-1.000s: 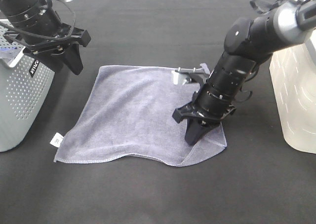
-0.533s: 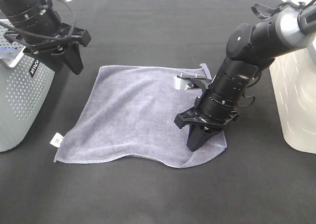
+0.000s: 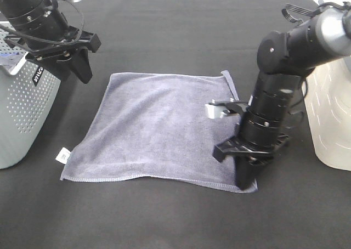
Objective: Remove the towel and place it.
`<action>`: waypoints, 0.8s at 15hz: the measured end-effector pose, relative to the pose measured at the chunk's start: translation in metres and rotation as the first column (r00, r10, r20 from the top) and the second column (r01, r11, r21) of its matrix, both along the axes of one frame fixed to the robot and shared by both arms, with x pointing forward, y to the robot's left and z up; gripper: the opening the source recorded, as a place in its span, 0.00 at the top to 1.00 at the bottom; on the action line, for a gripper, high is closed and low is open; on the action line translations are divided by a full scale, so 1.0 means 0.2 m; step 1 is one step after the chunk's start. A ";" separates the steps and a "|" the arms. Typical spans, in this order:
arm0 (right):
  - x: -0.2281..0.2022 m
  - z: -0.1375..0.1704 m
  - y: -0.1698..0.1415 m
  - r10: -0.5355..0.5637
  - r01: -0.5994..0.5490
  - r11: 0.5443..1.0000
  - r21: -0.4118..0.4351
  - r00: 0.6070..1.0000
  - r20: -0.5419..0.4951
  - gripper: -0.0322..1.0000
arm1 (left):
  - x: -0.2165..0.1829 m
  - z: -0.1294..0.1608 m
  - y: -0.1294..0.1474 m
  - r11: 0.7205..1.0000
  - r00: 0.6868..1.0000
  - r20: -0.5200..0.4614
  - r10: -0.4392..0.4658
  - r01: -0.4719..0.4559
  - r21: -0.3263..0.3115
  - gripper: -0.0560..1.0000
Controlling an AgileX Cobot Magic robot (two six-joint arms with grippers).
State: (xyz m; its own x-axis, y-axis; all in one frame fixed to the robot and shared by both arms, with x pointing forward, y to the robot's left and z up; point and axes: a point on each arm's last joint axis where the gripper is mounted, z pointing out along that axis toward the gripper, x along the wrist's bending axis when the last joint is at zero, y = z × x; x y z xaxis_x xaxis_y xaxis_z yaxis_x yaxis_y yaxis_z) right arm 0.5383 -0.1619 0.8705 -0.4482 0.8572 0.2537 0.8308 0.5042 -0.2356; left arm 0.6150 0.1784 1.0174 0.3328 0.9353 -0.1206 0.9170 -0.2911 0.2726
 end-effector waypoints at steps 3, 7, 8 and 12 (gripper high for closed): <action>-0.06 0.10 -0.04 -0.006 0.008 0.999 -0.037 0.999 0.043 0.90 | -0.01 0.00 0.00 1.000 1.000 -0.014 -0.008 0.008 0.009 0.51; -0.09 0.33 -0.04 -0.051 0.047 0.999 0.027 0.989 0.140 0.90 | -0.03 -0.01 0.01 1.000 0.998 -0.056 -0.014 0.015 0.018 0.51; -0.11 0.43 -0.04 -0.070 0.058 0.996 0.069 0.981 0.182 0.89 | -0.04 0.00 0.01 1.000 0.997 -0.075 -0.017 0.019 0.023 0.51; -0.26 0.80 -0.09 -0.134 0.083 0.982 0.167 0.939 0.318 0.52 | -0.12 0.11 0.03 1.000 0.993 -0.119 -0.002 0.005 0.021 0.38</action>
